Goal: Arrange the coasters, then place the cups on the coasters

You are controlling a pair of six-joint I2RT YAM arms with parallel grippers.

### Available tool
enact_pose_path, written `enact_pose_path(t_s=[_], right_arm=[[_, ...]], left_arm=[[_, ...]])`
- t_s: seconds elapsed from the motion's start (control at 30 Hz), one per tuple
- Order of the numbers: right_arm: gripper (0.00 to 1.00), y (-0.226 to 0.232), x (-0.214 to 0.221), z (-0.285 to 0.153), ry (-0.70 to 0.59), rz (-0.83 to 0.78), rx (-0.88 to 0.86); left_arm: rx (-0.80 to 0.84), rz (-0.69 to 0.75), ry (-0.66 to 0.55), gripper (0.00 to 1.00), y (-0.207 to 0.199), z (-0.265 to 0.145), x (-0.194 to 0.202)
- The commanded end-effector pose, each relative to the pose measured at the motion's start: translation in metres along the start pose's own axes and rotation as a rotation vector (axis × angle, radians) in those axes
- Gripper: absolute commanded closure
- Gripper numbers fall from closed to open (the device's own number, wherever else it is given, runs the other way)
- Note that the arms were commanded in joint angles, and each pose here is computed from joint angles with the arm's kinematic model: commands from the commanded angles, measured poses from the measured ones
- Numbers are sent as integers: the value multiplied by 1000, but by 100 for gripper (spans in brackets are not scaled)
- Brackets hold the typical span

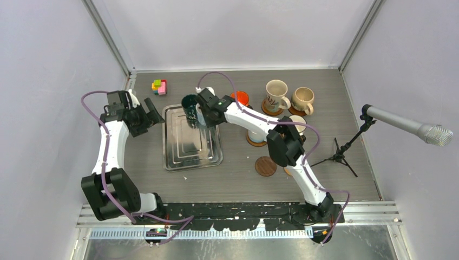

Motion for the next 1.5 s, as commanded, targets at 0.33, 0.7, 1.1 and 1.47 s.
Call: enact_pose_path(t_s=[0.33, 0.7, 1.1, 1.47], right_arm=[[100, 8, -43, -112, -263, -178, -478], [100, -89, -25, -208, -268, -257, -497], [100, -208, 64, -302, -264, -291, -202], [100, -260, 100, -288, -176, -196, -89]], left_arm=[[74, 54, -57, 3, -6, 0, -21], [153, 155, -34, 0, -13, 0, -30], [204, 326, -22, 0, -48, 8, -35], [234, 376, -7, 0, -81, 19, -46]])
Point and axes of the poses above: each gripper's point midway between its finger pads, its own z axis out along the fingers, its own y axis along the line the jaws close on, x = y × z, the point moved 4 cm from there along -z, back along the fingers, and after that the axes turned 14 degrees about z, right-handed, at the moved point
